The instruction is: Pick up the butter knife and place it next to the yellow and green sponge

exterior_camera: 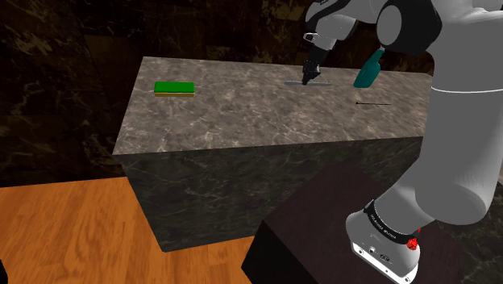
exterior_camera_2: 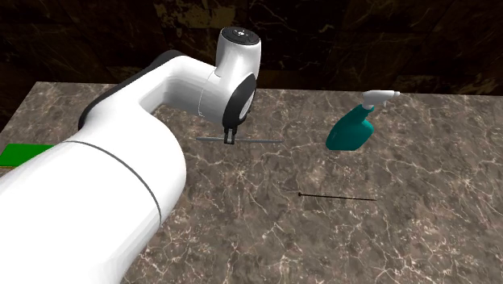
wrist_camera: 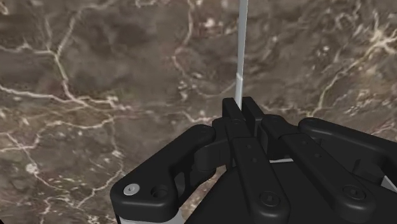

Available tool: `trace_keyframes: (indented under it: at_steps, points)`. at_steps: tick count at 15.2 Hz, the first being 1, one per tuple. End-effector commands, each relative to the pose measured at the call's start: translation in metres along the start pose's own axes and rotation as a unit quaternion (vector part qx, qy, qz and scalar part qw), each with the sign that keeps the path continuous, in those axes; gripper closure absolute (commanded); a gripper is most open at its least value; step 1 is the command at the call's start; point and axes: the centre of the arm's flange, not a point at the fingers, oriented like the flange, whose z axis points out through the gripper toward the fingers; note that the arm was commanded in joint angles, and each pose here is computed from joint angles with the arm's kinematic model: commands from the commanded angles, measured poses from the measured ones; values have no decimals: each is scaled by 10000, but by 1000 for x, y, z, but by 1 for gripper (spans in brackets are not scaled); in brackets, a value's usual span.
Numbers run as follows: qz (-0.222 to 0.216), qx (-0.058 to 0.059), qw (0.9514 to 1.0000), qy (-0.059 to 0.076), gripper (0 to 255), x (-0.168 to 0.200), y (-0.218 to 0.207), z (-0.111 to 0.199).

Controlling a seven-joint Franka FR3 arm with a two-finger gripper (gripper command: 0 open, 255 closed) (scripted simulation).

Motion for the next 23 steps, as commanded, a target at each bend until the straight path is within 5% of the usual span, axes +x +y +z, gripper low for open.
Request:
trace_keyframes:
  at_steps: [1,23]
  points:
    - [0,1,10000,0,255,0,0,0]
    - [0,1,10000,0,255,26,-10,-101]
